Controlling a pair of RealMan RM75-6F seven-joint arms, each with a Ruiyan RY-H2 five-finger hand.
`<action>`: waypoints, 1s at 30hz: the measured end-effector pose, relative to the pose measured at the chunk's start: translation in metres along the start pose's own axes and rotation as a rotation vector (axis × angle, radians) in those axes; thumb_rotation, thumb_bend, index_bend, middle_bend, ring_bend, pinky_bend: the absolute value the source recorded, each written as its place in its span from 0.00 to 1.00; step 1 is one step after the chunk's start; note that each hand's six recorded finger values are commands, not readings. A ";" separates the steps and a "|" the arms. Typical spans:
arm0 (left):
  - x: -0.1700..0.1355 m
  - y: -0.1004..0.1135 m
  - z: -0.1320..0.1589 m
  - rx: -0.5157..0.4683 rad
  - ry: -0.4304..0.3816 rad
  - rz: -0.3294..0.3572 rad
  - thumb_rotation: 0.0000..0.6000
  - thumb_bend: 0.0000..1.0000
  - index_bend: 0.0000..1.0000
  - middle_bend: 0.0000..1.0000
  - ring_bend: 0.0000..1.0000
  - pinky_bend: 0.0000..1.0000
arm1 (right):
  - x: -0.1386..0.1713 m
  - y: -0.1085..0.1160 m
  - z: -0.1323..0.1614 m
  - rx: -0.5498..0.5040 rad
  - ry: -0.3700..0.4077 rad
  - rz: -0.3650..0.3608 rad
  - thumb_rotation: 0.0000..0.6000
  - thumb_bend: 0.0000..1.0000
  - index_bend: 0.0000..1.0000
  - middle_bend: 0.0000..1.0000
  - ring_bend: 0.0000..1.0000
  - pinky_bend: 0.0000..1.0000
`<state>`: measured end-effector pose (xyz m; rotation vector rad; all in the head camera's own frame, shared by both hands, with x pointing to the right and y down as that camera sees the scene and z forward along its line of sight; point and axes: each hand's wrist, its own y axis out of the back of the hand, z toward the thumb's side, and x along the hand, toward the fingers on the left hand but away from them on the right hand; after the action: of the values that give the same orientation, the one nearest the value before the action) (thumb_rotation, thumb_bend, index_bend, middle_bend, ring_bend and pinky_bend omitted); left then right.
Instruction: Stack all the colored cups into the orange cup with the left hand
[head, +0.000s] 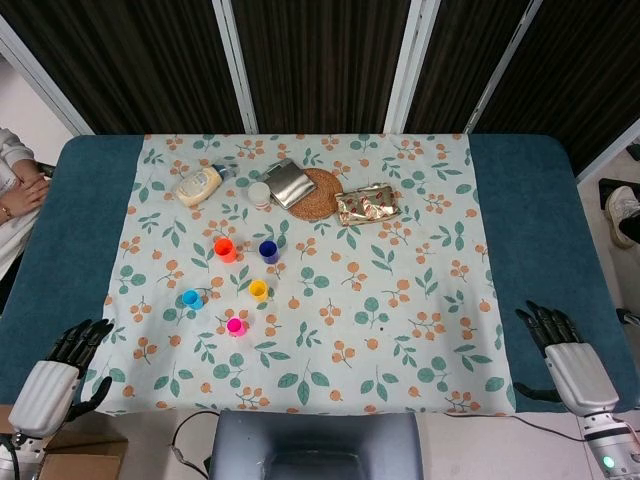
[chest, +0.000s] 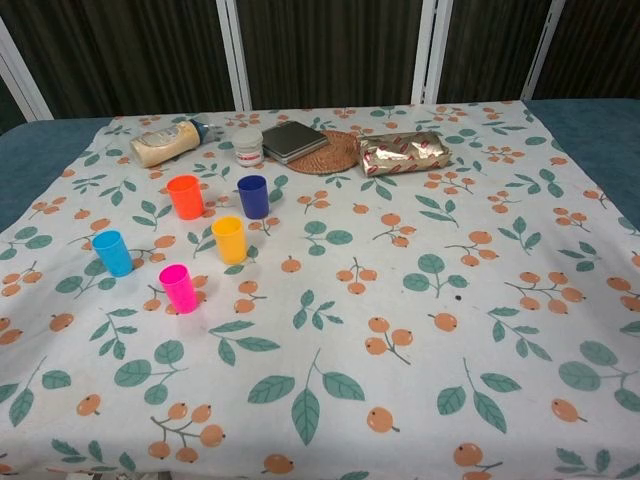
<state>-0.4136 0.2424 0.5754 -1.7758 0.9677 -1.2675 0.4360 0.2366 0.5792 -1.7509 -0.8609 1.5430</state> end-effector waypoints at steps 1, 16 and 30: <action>0.001 -0.001 0.000 -0.002 -0.001 -0.002 1.00 0.42 0.00 0.06 0.03 0.13 | 0.000 -0.001 0.000 -0.001 0.001 0.003 1.00 0.19 0.00 0.00 0.00 0.00; 0.121 -0.014 0.074 -0.177 -0.094 0.056 1.00 0.42 0.11 1.00 1.00 1.00 | -0.005 -0.001 0.000 -0.015 -0.004 0.010 1.00 0.19 0.00 0.00 0.00 0.00; 0.275 -0.066 0.160 -0.141 0.070 -0.102 1.00 0.38 0.23 1.00 1.00 1.00 | -0.014 -0.001 -0.011 -0.029 -0.044 0.032 1.00 0.19 0.00 0.00 0.00 0.00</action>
<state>-0.1871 0.0507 0.7064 -1.9212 1.0395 -1.3617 0.4459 0.2250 0.5891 -1.7654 -0.8853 1.6020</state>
